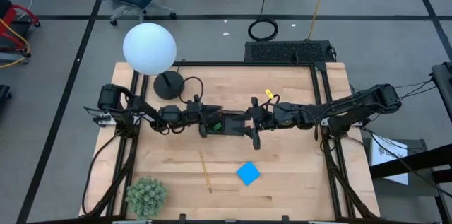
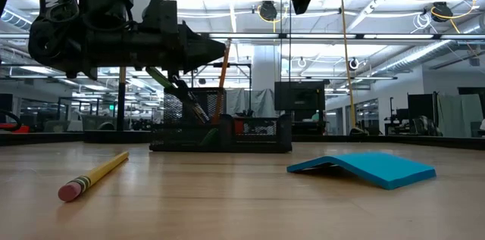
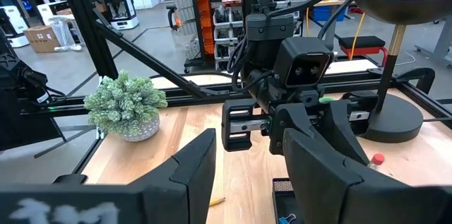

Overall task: Pick and place office supplies into organizer
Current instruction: Put the orange pencil into the black desk organizer, then put the yellow pencil into the black desk organizer

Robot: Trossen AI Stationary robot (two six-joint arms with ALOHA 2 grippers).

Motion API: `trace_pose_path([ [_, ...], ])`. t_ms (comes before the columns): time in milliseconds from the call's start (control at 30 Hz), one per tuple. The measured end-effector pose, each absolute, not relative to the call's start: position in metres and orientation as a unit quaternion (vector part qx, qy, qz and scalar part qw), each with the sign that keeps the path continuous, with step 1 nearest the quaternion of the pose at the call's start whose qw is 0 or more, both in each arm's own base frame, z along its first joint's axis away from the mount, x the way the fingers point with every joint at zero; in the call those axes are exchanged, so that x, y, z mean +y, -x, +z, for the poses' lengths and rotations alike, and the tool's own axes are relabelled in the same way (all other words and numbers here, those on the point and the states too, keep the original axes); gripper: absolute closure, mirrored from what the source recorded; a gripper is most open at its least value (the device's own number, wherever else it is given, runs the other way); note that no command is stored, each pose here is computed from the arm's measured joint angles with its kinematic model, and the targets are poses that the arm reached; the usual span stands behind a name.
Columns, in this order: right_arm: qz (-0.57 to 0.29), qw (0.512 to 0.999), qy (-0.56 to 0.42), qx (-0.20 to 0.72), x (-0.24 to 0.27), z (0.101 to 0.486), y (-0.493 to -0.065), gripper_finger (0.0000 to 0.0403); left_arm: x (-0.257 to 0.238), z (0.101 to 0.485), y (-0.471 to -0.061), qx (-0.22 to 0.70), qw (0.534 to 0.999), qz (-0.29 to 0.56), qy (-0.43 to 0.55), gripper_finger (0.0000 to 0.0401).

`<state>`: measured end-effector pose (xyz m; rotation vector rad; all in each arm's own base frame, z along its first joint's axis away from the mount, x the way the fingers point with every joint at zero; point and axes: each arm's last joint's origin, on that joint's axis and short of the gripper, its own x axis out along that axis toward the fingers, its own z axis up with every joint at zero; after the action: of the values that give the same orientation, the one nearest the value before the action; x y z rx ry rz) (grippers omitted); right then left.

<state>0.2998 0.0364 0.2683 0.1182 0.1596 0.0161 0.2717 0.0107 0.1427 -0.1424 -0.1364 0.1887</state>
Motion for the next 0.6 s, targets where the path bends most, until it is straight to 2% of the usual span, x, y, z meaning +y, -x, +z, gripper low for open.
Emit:
trace_pose_path([
  [600,0.008,0.995,-0.059,0.081,0.036,0.268,-0.300,0.0248,0.000,0.156,-0.270,-0.092,0.993,0.065,0.038,0.0313],
])
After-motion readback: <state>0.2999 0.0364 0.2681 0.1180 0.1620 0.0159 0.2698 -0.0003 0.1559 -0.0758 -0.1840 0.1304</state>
